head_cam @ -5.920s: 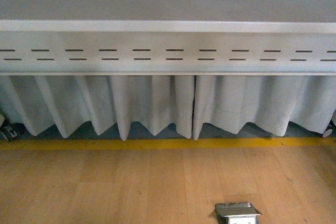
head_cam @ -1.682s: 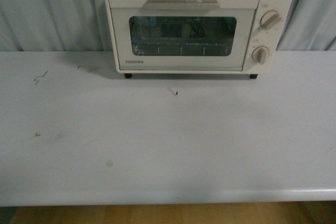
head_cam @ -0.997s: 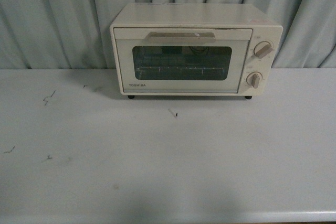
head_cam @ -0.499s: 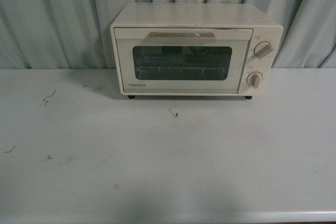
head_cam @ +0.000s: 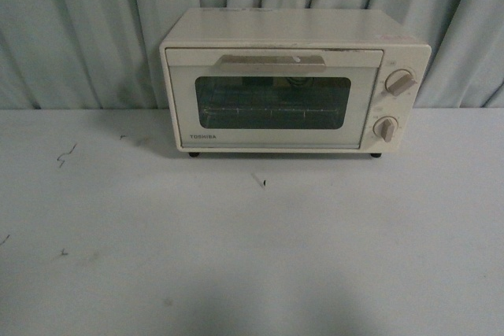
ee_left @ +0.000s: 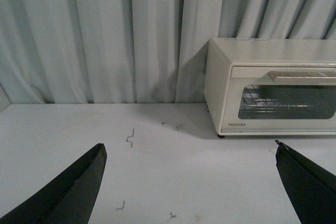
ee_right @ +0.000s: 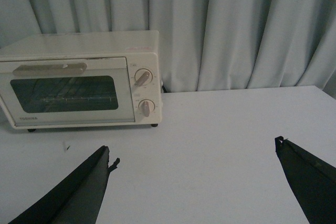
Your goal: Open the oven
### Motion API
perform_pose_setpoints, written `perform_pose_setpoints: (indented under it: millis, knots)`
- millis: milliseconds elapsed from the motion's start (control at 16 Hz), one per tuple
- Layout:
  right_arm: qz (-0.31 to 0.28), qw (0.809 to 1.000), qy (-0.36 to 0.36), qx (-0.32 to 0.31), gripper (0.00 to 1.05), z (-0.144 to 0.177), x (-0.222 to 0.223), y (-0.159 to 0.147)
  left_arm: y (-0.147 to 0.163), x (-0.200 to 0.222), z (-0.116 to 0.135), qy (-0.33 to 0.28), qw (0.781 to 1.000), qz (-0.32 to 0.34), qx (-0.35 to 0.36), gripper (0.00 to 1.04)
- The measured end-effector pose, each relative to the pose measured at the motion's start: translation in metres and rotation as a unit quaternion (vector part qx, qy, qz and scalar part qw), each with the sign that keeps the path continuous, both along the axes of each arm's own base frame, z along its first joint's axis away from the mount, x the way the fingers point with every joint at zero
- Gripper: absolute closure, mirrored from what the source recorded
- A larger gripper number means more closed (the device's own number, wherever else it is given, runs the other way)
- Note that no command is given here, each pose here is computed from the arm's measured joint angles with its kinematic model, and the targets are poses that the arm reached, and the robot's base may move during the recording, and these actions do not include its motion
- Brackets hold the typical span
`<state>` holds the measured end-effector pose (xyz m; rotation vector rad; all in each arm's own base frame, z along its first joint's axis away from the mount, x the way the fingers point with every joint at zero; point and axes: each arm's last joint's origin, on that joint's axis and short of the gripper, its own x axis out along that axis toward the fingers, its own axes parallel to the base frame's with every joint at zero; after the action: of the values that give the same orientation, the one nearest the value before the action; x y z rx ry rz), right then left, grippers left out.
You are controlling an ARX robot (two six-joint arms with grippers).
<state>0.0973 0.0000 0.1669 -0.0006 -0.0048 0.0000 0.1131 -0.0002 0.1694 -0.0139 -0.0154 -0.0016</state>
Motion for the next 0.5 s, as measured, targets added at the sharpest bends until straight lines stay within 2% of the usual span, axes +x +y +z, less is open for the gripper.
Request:
perform_pose_setpoints:
  millis: [499]
  knots:
    - [0.0,1.0,0.001,0.0,0.06,-0.0001,0.0,0.0,0.0,0.0002,-0.0003,0.002,1.0,0.0,0.0,0.07]
